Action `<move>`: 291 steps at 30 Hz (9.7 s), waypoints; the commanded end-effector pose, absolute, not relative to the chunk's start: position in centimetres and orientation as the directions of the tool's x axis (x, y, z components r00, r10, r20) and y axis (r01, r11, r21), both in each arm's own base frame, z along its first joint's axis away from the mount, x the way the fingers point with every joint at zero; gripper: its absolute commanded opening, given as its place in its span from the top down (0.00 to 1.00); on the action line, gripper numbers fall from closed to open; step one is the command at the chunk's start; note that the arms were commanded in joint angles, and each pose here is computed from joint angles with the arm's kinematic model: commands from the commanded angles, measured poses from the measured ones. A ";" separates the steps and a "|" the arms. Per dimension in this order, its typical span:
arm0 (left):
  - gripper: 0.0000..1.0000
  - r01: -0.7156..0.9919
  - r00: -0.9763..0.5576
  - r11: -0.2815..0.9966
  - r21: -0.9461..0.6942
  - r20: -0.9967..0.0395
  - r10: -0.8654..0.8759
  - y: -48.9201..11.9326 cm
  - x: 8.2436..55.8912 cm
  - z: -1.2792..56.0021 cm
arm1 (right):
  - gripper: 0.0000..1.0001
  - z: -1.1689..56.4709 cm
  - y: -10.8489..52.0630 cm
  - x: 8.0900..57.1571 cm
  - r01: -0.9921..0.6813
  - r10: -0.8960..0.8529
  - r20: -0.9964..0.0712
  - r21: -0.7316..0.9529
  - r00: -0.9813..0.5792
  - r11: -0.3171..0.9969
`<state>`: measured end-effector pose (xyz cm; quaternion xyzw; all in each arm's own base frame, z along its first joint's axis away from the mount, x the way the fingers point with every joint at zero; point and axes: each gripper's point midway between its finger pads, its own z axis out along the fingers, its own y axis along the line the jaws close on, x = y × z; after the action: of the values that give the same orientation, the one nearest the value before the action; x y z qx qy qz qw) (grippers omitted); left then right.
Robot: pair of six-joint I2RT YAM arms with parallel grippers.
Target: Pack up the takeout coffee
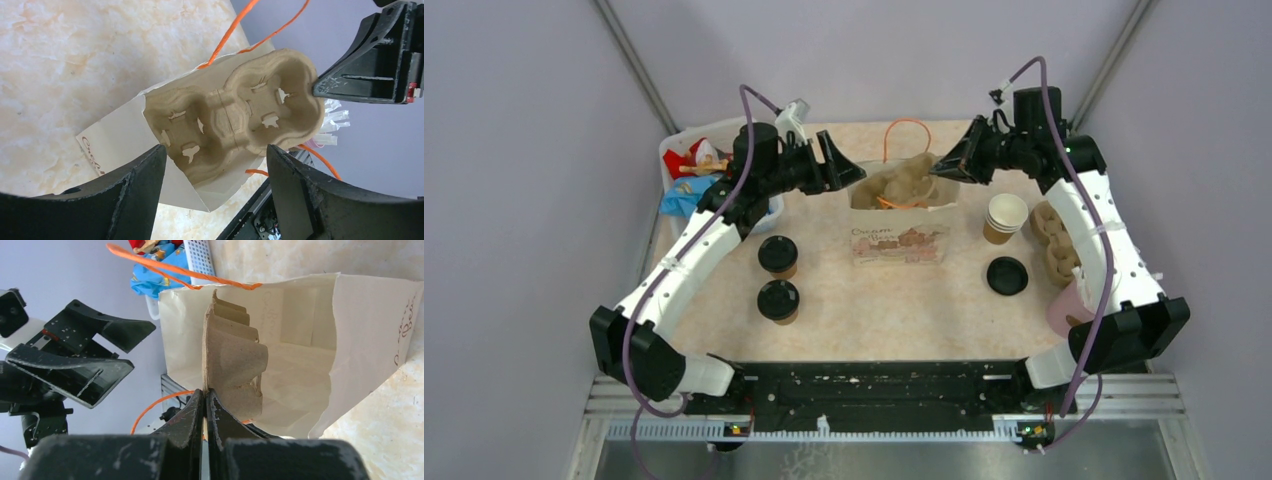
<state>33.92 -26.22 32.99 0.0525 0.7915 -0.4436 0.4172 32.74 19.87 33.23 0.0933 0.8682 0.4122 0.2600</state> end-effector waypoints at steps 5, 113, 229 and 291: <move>0.21 0.472 -0.621 0.609 -0.638 -0.731 -0.284 -25.8 33.6 33.5 | 1.00 34.7 19.9 33.2 -0.129 0.377 -0.437 0.775 -0.817 0.619; 0.71 0.828 -0.251 0.466 -0.313 -0.949 -0.191 -31.2 47.5 40.8 | 0.66 38.4 30.8 31.4 0.227 0.820 0.133 0.974 -0.556 -0.004; 1.00 0.881 -0.337 0.244 -0.405 -0.900 -0.276 -30.2 30.2 40.6 | 1.00 29.6 23.3 22.4 -0.355 0.186 -0.543 0.734 -0.819 0.578; 1.00 0.553 -0.568 0.432 -0.713 -0.702 -0.431 -28.8 40.5 39.2 | 1.00 34.5 18.8 29.5 -0.167 0.402 -0.463 0.793 -0.790 0.585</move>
<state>41.71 -29.21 34.58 0.0086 0.7496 -0.5142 0.4167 28.90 18.84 31.51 0.1058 0.8476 0.4436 0.2715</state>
